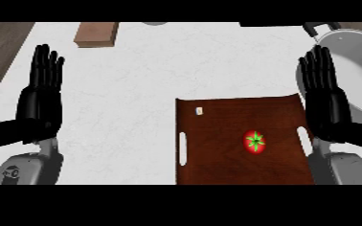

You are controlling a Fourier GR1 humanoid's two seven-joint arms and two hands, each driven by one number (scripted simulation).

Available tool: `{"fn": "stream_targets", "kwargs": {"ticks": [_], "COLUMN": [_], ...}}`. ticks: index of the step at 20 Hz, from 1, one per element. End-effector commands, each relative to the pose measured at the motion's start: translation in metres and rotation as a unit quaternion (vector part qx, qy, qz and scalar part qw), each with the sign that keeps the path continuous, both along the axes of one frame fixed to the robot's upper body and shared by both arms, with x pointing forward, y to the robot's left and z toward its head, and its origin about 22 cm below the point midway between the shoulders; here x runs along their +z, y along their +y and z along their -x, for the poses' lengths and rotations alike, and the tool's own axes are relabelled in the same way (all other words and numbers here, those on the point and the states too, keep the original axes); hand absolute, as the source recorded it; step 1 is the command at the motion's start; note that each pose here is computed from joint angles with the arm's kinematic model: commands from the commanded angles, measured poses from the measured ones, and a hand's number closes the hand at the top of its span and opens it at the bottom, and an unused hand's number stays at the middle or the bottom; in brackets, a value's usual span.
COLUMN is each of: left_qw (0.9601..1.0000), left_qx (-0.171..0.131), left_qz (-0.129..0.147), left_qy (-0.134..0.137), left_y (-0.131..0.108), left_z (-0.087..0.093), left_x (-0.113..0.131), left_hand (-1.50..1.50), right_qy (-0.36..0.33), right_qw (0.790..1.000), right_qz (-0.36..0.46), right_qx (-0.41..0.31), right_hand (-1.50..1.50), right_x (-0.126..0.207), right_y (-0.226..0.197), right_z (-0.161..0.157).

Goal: Pick the tomato from the tray and place it in the pot

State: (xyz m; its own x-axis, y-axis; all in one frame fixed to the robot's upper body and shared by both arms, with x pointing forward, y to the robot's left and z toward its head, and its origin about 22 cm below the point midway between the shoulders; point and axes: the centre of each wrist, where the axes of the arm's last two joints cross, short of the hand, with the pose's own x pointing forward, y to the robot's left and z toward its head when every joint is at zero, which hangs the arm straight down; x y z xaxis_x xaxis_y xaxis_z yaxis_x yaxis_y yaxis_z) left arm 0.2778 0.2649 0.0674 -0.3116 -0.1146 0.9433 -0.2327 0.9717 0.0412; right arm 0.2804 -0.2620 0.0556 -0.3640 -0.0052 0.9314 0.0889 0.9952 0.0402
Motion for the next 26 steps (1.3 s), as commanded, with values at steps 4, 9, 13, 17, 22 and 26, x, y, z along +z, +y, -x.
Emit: {"fn": "stream_targets", "kwargs": {"ticks": [4,9,13,17,22,26], "left_qw": [0.9975,0.9922,0.9897,0.9906,0.989,0.9888], "left_qx": [-0.002,-0.018,-0.019,-0.015,-0.026,-0.026], "left_qz": [-0.009,0.003,0.012,0.011,0.003,0.008], "left_qy": [0.069,0.124,0.142,0.135,0.145,0.147], "left_y": [0.018,0.02,0.013,0.024,0.021,0.008], "left_z": [0.006,-0.006,-0.009,-0.013,0.005,-0.002], "left_x": [0.004,0.01,0.023,0.014,0.009,0.009], "left_hand": [0.0,0.0,0.0,0.0,0.0,0.0], "right_qy": [0.037,0.081,-0.004,-0.041,0.043,0.135], "right_qw": [0.995,0.95,0.969,0.968,0.949,0.906], "right_qz": [0.078,0.263,0.222,0.235,0.312,0.395], "right_qx": [-0.044,-0.149,-0.108,-0.078,-0.008,0.067], "right_hand": [1.5,-1.5,-1.5,-1.5,-1.5,-1.5], "right_x": [-0.018,-0.069,-0.083,-0.063,-0.016,0.005], "right_y": [-0.087,-0.119,-0.127,-0.138,-0.119,-0.103], "right_z": [0.014,0.044,0.045,0.061,0.069,0.06]}}
